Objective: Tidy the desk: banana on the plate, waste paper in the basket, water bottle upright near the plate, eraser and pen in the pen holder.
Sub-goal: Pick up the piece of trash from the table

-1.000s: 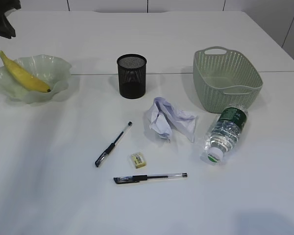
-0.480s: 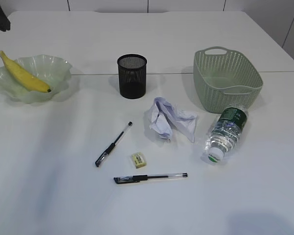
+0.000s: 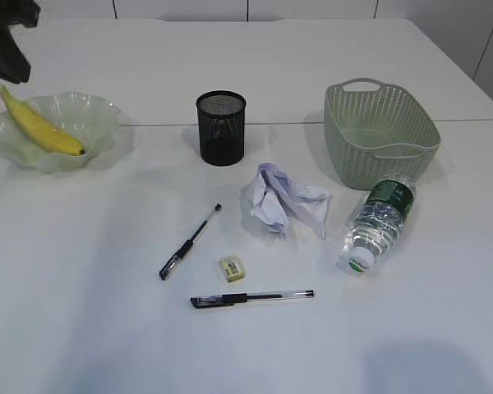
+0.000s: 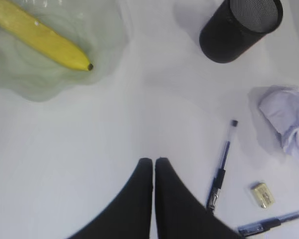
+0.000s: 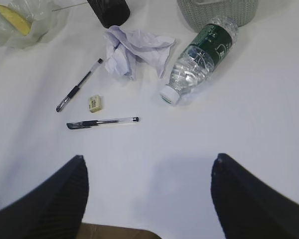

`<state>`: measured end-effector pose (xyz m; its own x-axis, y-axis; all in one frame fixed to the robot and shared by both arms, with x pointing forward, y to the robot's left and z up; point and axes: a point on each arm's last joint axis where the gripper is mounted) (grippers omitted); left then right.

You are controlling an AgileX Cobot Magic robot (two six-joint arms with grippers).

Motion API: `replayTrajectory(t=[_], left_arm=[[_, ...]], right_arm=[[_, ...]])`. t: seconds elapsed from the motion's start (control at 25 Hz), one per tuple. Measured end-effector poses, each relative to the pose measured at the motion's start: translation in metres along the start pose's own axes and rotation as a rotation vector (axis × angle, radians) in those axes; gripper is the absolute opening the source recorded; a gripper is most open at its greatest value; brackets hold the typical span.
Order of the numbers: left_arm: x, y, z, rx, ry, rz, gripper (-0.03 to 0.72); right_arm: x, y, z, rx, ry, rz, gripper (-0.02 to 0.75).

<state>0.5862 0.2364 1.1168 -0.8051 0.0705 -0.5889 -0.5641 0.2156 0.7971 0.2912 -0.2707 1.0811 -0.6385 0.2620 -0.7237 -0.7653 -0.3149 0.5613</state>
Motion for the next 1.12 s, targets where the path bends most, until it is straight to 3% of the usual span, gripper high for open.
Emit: replayTrajectory(t=[0.24,0.48,0.92,1.12], left_arm=[[0.062,0.012,-0.003,0.045,0.067,0.028,-0.012],[0.104,0.041,-0.005,0.054,0.073,0.014,-0.012],[0.129,0.109,-0.01,0.03,-0.001,-0.112,0.007],[0.129,0.109,-0.007,0.0,-0.022,-0.106,0.122]], right_arm=[[-0.023,0.004,0.008,-0.006,0.027,-0.031,0.568],[-0.026,0.005,0.008,0.001,0.039,-0.047,0.568],[-0.042,-0.005,0.011,0.016,0.072,0.009,0.568],[-0.058,-0.007,0.015,0.017,0.115,0.013,0.568]])
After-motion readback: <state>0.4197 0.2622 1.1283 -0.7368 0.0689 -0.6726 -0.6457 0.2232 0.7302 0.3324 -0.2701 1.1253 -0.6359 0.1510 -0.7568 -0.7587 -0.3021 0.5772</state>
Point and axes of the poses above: a point on each arm's last joint axis where the gripper is mounted, y pointing back along that axis away from the gripper, z along the wrist's bending axis when the last joint is at zero, x = y × z, and after that the axes turned 7 degrees about -y, right-handed
